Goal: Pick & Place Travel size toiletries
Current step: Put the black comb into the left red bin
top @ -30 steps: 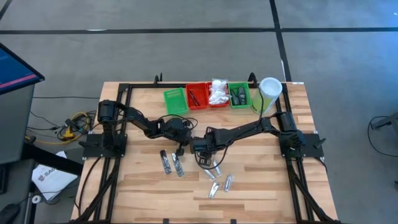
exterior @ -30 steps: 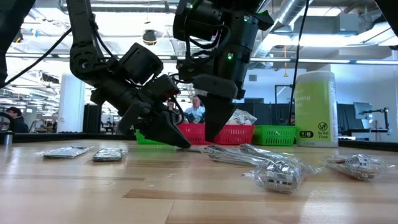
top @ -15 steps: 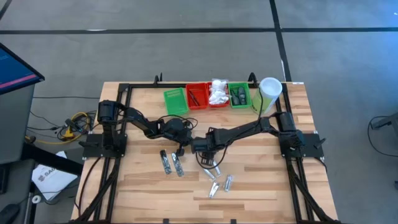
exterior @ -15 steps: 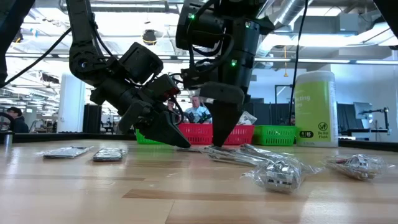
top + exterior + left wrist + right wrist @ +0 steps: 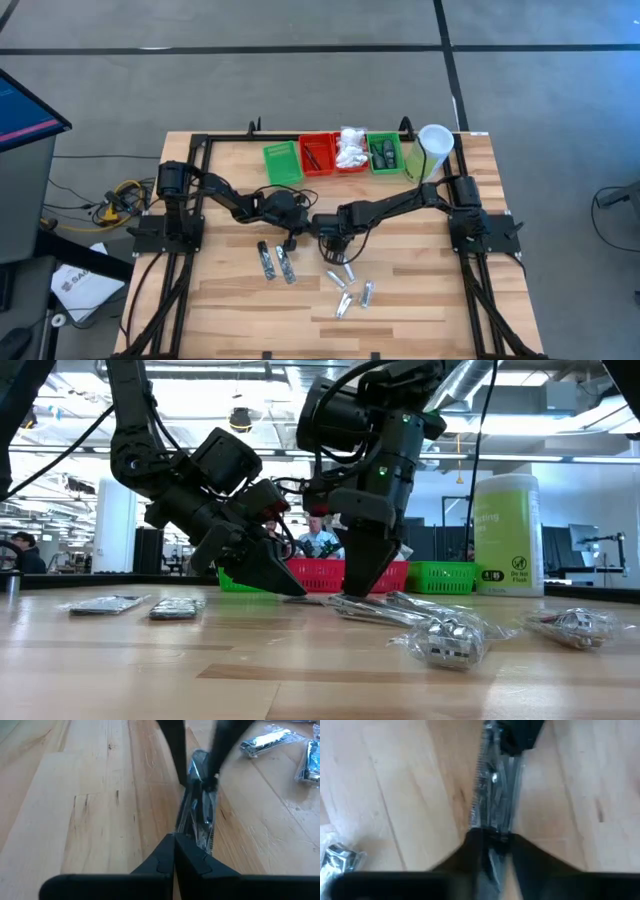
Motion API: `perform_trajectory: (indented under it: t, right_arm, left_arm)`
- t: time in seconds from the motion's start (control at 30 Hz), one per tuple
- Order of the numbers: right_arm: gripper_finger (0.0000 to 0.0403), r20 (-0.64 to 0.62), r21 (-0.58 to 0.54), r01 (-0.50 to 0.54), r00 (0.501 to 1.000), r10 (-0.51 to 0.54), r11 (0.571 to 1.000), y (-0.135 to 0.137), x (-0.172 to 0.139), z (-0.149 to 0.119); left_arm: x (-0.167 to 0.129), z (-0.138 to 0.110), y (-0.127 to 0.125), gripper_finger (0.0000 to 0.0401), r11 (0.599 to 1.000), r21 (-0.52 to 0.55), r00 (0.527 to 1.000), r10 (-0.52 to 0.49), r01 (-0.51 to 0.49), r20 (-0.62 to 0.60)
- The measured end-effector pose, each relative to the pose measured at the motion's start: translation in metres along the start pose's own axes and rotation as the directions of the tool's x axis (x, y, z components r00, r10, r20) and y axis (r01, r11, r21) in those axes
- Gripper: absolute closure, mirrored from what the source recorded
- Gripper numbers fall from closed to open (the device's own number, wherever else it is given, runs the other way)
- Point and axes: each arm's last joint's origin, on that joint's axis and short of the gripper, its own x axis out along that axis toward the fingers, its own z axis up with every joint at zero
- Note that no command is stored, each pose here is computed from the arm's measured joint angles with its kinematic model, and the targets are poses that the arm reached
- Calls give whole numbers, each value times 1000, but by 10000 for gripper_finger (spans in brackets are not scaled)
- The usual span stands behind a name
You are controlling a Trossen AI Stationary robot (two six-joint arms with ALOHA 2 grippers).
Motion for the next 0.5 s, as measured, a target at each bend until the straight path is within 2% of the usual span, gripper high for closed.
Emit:
perform_trajectory:
  t: [0.03, 0.1, 0.3, 0.5]
  right_arm:
    - [360, -2, -5, -4, 1000, 4, 1000, 0, 0, 0]
    - [387, 10, -29, 10, 1000, -10, 1000, 0, -1, 1]
    - [400, 31, -41, 5, 1000, -4, 999, 4, -2, 5]
    - [402, 32, -93, -4, 999, 7, 996, 18, -12, 11]
  left_arm:
    - [0, 0, 0, 401, 1000, 0, 1000, 0, 0, 2]
    - [0, 0, 0, 401, 1000, 1, 1000, 2, -2, 5]
    - [-9, 10, 1, 400, 1000, -2, 999, 24, -24, 22]
    - [-28, 20, 1, 401, 995, 5, 994, 103, -103, 27]
